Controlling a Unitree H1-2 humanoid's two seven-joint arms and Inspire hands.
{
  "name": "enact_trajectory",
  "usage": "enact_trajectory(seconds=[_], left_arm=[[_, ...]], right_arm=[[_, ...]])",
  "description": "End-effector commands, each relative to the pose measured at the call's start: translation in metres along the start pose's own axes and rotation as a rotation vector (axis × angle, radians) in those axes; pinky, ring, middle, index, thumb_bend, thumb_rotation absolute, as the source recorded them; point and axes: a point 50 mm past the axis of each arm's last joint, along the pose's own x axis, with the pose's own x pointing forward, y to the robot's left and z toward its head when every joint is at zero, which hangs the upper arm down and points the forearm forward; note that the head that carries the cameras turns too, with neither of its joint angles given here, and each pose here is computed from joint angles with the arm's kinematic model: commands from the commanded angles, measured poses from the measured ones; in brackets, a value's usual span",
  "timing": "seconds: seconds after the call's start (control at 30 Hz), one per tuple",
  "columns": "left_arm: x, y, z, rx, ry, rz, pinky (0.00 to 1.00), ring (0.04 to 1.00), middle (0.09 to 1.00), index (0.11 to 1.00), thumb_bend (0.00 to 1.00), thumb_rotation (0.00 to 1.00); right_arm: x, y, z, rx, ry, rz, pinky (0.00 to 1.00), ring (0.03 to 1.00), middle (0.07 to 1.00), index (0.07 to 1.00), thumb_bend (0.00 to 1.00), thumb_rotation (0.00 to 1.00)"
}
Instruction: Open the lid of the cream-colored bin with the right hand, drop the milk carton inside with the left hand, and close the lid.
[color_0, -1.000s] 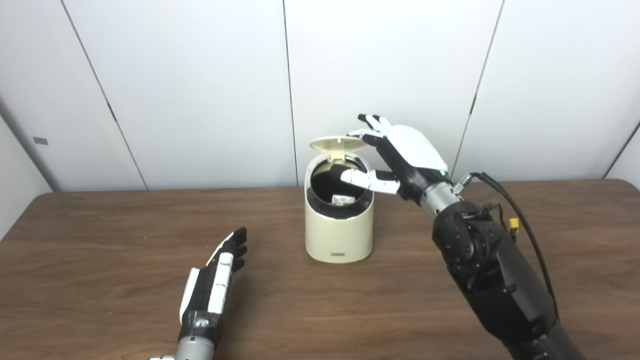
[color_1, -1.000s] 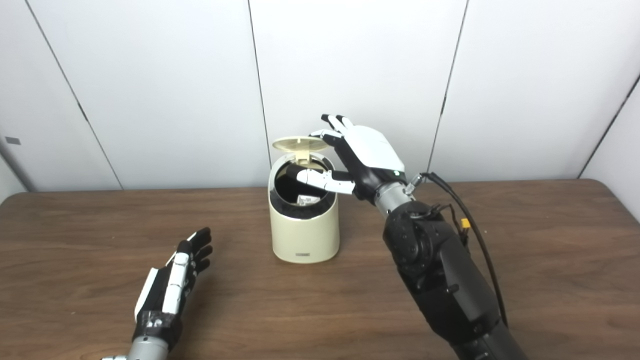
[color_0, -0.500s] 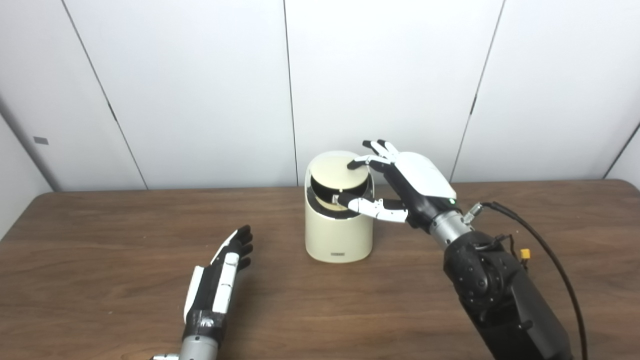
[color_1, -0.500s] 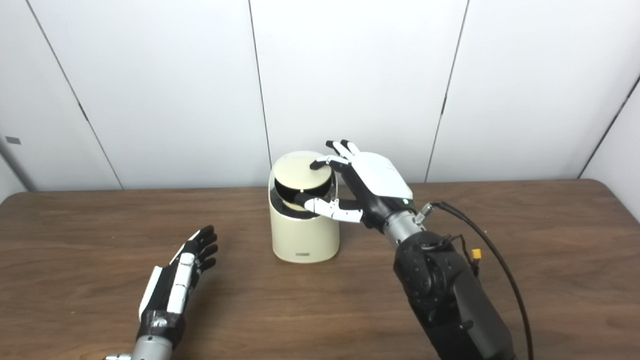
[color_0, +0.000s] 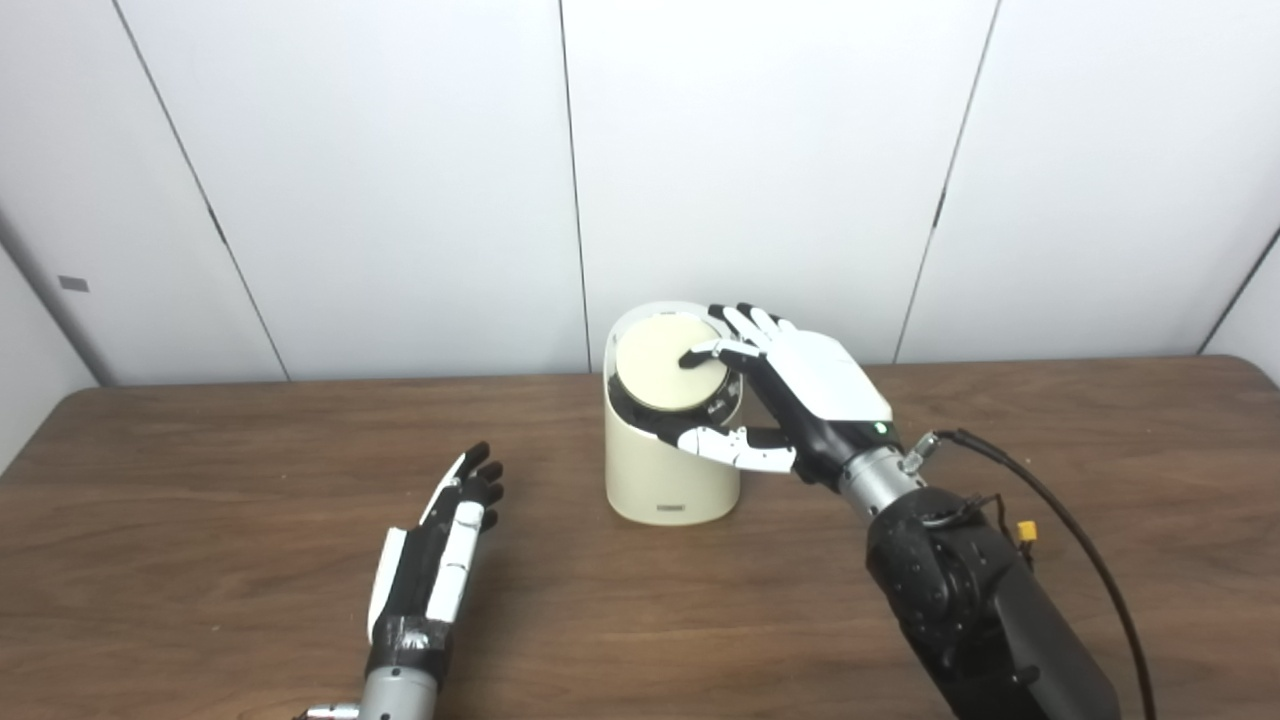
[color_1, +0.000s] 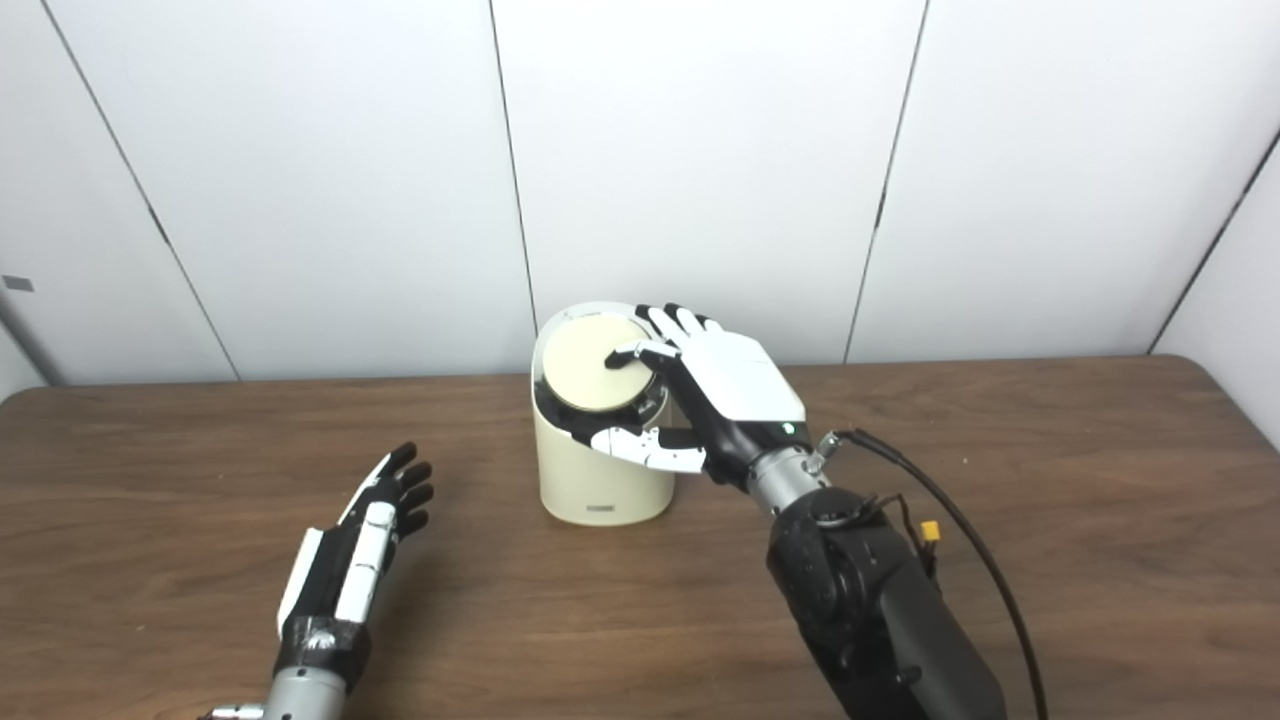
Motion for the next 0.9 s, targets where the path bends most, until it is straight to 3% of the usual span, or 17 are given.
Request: enact_trajectory(seconds=[0.0, 0.3, 0.7, 0.87], left_arm=[[0.007, -0.002, 0.015, 0.004, -0.075, -0.001, 0.89, 0.894, 0.906, 0.971, 0.58, 0.94], [0.008, -0.004, 0.015, 0.005, -0.075, -0.002, 0.88, 0.893, 0.906, 0.96, 0.58, 0.93], [0.009, -0.005, 0.016, -0.001, -0.068, -0.005, 0.88, 0.896, 0.904, 0.948, 0.58, 0.94], [0.008, -0.006, 0.019, -0.017, -0.069, -0.009, 0.88, 0.897, 0.906, 0.947, 0.58, 0.94]], right_arm=[[0.003, -0.001, 0.011, -0.014, -0.053, -0.007, 1.0, 1.0, 0.985, 0.752, 0.51, 0.84], [0.0, 0.004, 0.014, -0.028, -0.074, 0.005, 1.0, 1.0, 0.987, 0.759, 0.53, 0.85], [-0.003, 0.003, 0.004, -0.213, -0.08, -0.016, 1.0, 1.0, 0.979, 0.721, 0.55, 0.78], [-0.003, 0.005, 0.003, -0.288, -0.07, 0.006, 1.0, 1.0, 0.99, 0.723, 0.57, 0.82]])
